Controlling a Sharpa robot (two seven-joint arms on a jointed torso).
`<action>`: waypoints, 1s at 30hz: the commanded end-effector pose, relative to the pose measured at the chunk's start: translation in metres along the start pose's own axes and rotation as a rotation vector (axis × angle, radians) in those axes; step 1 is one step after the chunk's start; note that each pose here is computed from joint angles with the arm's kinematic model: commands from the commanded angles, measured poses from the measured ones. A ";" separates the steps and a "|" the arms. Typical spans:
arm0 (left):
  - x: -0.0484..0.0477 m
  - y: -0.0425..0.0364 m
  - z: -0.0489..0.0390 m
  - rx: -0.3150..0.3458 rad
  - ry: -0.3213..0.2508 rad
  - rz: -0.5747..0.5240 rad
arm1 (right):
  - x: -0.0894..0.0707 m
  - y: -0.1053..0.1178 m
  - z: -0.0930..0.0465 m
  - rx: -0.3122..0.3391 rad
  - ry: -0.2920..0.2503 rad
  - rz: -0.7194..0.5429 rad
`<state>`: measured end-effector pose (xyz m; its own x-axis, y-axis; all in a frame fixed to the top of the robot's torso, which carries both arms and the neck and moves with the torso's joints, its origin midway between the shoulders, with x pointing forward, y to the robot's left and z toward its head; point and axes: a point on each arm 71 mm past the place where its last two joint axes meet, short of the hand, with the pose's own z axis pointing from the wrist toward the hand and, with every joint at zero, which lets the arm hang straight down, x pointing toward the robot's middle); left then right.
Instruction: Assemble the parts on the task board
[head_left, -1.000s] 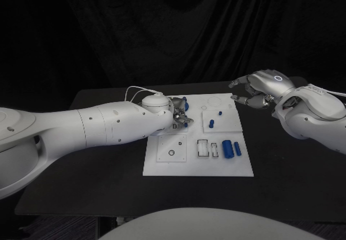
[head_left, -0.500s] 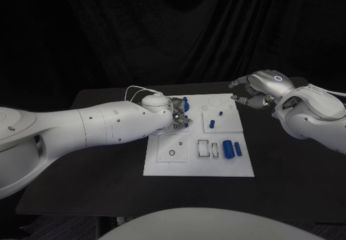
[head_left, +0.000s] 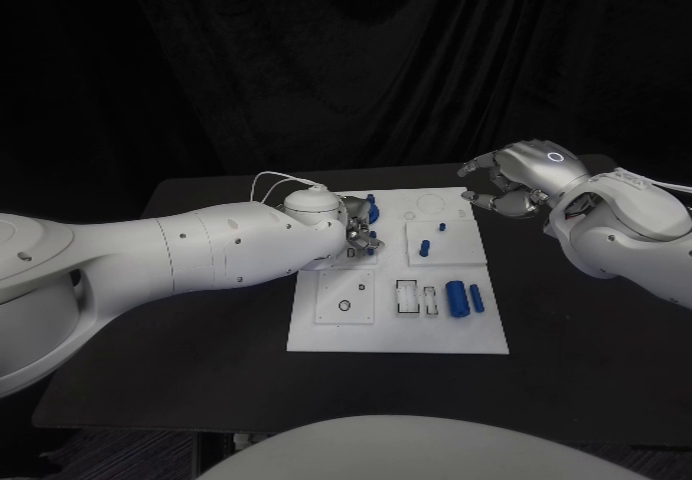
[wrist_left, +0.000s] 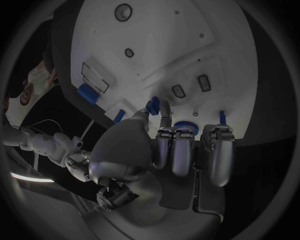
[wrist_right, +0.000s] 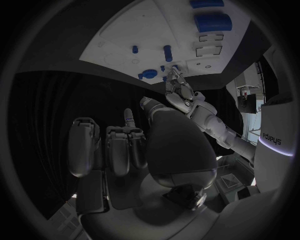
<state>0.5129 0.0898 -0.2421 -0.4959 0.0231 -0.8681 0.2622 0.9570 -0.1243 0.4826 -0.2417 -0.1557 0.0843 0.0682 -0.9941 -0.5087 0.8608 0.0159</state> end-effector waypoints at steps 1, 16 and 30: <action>0.0019 -0.0021 0.0000 0.017 0.015 0.009 | 0.001 -0.001 0.000 0.020 0.006 -0.002; 0.0026 0.0001 0.0000 0.017 0.023 0.013 | 0.002 -0.001 0.001 0.019 0.010 -0.003; 0.0026 0.0137 -0.0025 -0.007 0.015 0.003 | 0.002 -0.001 0.000 0.020 0.017 -0.004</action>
<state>0.5146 0.1044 -0.2439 -0.5050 0.0271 -0.8627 0.2474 0.9621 -0.1146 0.4835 -0.2410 -0.1566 0.0762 0.0610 -0.9952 -0.5078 0.8614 0.0139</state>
